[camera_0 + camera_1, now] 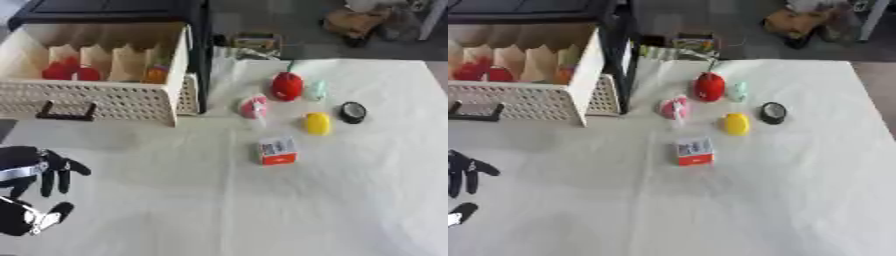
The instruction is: Pick up objects from table and place into drawer.
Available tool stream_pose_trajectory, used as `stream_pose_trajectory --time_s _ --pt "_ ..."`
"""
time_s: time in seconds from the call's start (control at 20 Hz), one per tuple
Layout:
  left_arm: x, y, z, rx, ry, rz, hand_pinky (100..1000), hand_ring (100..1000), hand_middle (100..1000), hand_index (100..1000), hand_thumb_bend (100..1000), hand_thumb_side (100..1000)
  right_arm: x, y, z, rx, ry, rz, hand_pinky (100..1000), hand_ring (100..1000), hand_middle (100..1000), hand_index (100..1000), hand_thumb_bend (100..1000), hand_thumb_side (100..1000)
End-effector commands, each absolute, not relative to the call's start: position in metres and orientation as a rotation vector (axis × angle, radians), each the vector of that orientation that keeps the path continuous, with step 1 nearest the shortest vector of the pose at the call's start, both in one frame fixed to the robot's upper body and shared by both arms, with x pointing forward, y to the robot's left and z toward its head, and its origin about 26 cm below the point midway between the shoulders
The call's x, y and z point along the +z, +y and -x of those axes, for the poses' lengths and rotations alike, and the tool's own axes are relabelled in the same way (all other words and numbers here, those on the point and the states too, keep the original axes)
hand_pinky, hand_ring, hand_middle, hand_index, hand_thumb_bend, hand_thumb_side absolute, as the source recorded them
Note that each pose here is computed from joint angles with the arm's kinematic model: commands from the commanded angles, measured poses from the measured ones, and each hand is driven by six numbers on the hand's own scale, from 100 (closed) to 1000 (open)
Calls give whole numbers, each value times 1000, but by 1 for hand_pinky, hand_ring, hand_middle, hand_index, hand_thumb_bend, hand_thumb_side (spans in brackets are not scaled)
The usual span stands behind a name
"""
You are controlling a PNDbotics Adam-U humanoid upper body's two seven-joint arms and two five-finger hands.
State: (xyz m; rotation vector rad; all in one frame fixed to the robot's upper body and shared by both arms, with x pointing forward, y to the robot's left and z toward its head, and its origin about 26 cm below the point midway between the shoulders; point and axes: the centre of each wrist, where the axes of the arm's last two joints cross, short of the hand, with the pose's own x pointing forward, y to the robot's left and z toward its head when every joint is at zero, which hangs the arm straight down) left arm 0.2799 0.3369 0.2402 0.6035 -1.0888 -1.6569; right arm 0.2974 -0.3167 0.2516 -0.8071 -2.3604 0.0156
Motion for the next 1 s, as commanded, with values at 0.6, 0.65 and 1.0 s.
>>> stream_pose_trajectory --time_s 0.6,0.65,1.0 --pt "276 324 -284 -1573 -1151 -808 312 528 537 829 105 408 258 -317 -294 12 -2366 817 757 640 630 733 153 880" --pt "277 323 -285 -1573 -1147 -817 317 537 546 829 105 408 258 -317 -294 11 -2366 816 757 640 630 733 153 879" --pt "285 324 -293 -1539 -1122 -857 358 597 605 867 105 408 257 -317 -294 3 -2358 815 757 635 627 730 156 872"
